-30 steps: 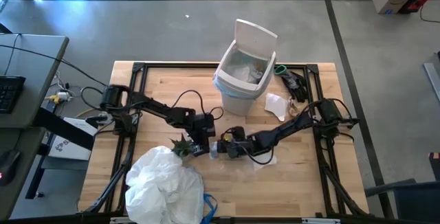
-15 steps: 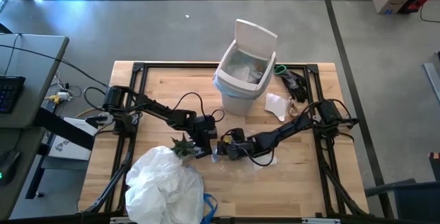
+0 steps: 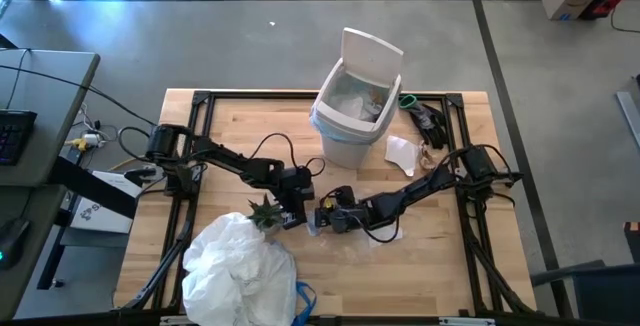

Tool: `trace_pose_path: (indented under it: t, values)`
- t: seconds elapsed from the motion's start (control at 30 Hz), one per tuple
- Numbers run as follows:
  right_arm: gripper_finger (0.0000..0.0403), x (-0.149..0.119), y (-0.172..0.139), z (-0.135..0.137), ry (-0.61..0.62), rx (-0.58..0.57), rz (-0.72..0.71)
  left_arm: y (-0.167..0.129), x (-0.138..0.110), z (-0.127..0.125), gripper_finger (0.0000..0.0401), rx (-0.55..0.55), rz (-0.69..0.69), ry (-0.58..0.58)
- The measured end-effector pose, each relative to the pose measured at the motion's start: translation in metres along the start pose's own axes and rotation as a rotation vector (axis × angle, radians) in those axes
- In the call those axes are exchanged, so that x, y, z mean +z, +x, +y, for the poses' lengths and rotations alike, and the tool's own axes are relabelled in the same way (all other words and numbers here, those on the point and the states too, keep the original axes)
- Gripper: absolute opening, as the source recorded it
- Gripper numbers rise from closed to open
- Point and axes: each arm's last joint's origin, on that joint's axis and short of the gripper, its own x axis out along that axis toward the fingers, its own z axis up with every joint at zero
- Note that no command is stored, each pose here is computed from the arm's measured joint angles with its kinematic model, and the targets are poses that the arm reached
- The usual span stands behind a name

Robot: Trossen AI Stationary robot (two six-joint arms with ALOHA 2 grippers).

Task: Place trash/remove bag and relplace
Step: Put the white paper into the trash bin

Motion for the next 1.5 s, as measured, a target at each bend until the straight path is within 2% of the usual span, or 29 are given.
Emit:
trace_pose_path:
  t: [0.27,0.47,0.67,0.77,1.07,1.17,1.27,1.37,1.5]
  values:
    - [0.0000,-0.008,-0.014,0.010,-0.060,0.056,-0.050,-0.048,0.010,-0.023,0.0027,-0.020,-0.100,0.047]
    - [0.0000,-0.001,-0.047,0.031,-0.147,0.135,-0.168,-0.093,0.010,-0.052,0.0045,-0.072,-0.212,0.117]
    - [0.0000,0.023,-0.099,0.060,-0.257,0.228,-0.334,-0.129,0.001,-0.089,0.0053,-0.166,-0.322,0.228]
    - [0.0000,0.037,-0.131,0.072,-0.319,0.277,-0.422,-0.141,-0.006,-0.105,0.0053,-0.180,-0.373,0.277]
    - [0.0000,0.091,-0.226,0.096,-0.510,0.318,-0.772,-0.143,-0.022,-0.141,0.0053,-0.201,-0.436,0.370]
    - [0.0000,0.109,-0.252,0.099,-0.567,0.281,-0.899,-0.139,-0.027,-0.146,0.0053,-0.199,-0.425,0.382]
    - [0.0000,0.127,-0.268,0.097,-0.625,0.188,-0.995,-0.137,-0.031,-0.151,0.0053,-0.177,-0.433,0.386]
    - [0.0000,0.144,-0.273,0.093,-0.675,0.071,-1.048,-0.136,-0.033,-0.154,0.0053,-0.152,-0.447,0.383]
    - [0.0000,0.159,-0.264,0.088,-0.740,-0.067,-1.068,-0.136,-0.033,-0.158,0.0053,-0.165,-0.460,0.381]
